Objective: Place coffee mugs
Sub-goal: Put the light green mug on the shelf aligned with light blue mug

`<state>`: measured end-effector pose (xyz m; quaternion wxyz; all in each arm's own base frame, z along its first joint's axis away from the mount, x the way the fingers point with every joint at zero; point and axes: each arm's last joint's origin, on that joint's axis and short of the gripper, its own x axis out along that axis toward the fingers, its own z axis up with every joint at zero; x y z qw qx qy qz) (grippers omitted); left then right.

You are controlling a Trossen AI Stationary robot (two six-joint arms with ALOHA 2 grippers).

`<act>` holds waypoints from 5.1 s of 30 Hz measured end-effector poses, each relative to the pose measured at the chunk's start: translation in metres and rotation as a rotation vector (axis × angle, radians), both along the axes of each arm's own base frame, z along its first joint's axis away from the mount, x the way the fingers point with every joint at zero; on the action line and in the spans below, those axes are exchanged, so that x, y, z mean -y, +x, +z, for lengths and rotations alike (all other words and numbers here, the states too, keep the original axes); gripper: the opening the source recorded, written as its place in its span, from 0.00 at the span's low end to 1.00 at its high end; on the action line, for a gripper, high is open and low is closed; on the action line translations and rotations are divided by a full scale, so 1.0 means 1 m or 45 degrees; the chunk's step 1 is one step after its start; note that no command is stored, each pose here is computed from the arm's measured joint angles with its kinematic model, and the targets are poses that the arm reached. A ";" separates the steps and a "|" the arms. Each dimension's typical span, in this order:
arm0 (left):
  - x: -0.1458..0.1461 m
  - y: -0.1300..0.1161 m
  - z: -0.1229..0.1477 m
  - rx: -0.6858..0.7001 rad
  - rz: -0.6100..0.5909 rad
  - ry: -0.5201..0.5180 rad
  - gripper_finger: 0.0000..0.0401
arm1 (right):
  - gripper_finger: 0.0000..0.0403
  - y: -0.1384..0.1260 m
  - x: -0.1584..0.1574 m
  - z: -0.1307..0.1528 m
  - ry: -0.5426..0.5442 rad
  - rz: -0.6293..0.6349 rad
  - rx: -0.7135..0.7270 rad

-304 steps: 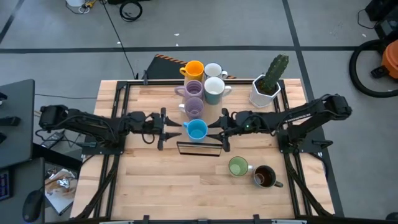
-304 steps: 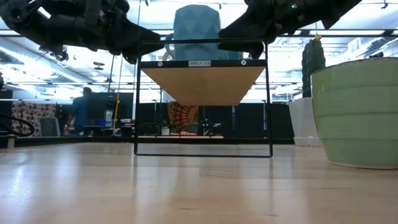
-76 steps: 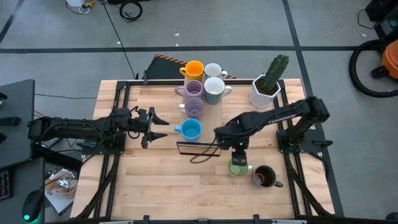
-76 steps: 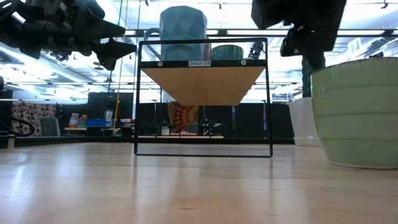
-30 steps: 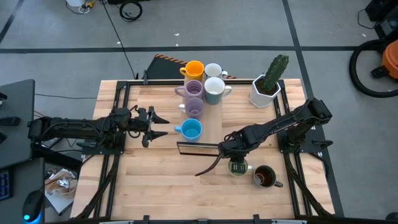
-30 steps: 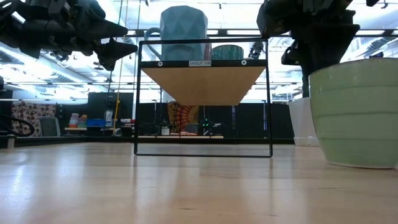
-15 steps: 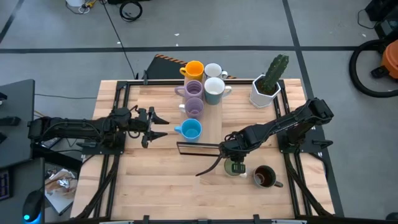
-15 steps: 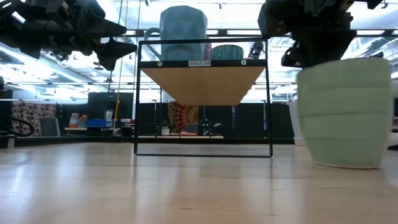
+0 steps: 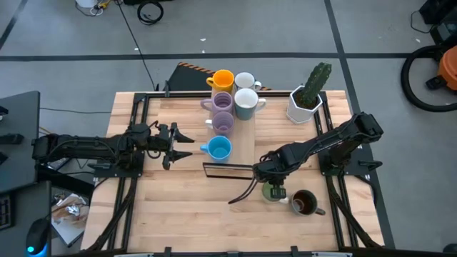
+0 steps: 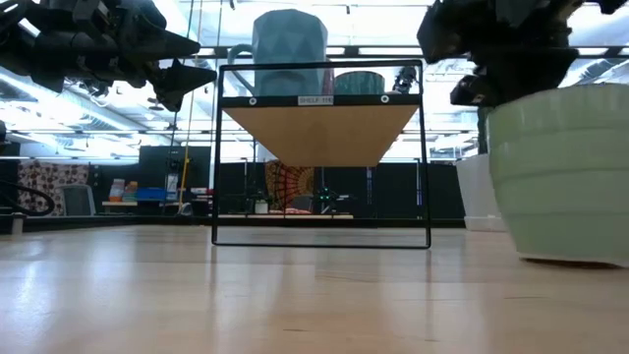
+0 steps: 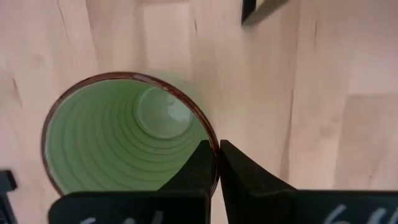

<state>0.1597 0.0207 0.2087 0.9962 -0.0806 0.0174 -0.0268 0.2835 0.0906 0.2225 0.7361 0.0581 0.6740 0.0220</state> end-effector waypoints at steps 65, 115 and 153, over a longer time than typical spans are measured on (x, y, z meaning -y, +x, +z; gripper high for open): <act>-0.001 0.000 0.000 0.002 0.024 0.013 0.66 | 0.05 0.036 0.149 0.168 -0.354 0.261 0.359; -0.001 0.000 0.000 0.003 0.024 0.013 0.66 | 0.12 0.074 0.183 0.162 -0.266 0.175 0.344; -0.001 0.000 0.000 0.002 0.024 0.013 0.66 | 0.12 0.068 0.179 0.175 -0.268 0.181 0.435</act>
